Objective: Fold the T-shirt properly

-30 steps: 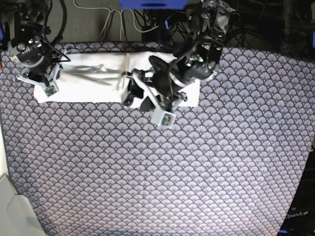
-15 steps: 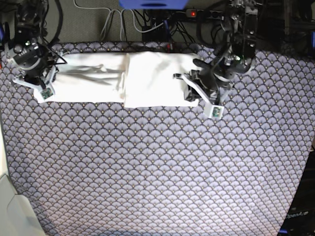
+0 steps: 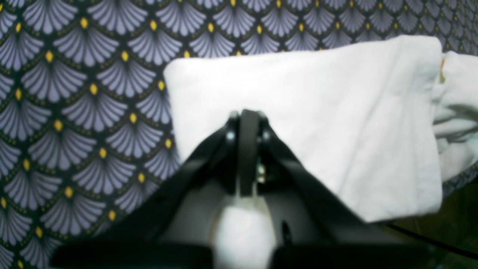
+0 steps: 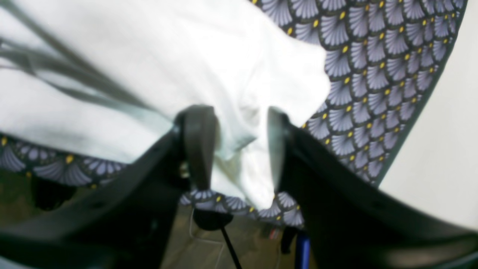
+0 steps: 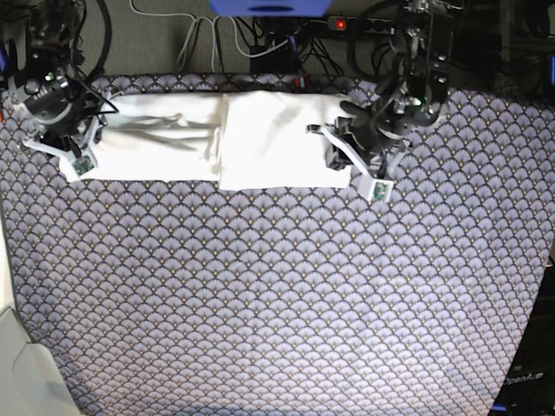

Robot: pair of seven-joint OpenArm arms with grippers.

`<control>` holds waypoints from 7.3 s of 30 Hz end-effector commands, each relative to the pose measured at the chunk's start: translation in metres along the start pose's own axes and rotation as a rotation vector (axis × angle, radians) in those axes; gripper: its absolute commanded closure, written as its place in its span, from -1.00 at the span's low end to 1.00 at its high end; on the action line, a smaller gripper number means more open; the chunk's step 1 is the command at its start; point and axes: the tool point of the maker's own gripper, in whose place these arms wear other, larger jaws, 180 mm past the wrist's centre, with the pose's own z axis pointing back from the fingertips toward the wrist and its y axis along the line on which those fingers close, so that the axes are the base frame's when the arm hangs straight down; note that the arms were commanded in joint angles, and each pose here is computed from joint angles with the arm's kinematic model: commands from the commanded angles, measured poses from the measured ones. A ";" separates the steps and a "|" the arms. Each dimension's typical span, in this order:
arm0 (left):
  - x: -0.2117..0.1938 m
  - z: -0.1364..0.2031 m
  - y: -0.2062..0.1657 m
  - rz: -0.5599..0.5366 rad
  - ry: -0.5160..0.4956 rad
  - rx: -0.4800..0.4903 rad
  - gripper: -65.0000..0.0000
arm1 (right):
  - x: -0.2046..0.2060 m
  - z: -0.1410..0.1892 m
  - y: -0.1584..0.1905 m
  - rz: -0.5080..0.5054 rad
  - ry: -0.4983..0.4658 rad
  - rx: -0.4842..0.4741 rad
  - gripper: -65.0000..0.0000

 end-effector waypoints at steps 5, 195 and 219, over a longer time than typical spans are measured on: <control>0.013 0.007 0.003 -0.036 -0.034 -0.001 0.99 | 0.013 0.008 -0.037 -0.091 -0.017 -0.099 -0.01; -0.005 0.144 0.221 -0.018 -0.010 0.594 0.99 | 0.183 0.065 0.214 0.168 -0.543 0.573 1.00; -0.006 0.138 0.215 0.003 -0.023 0.579 0.99 | 0.197 0.061 0.290 0.275 -0.523 0.768 1.00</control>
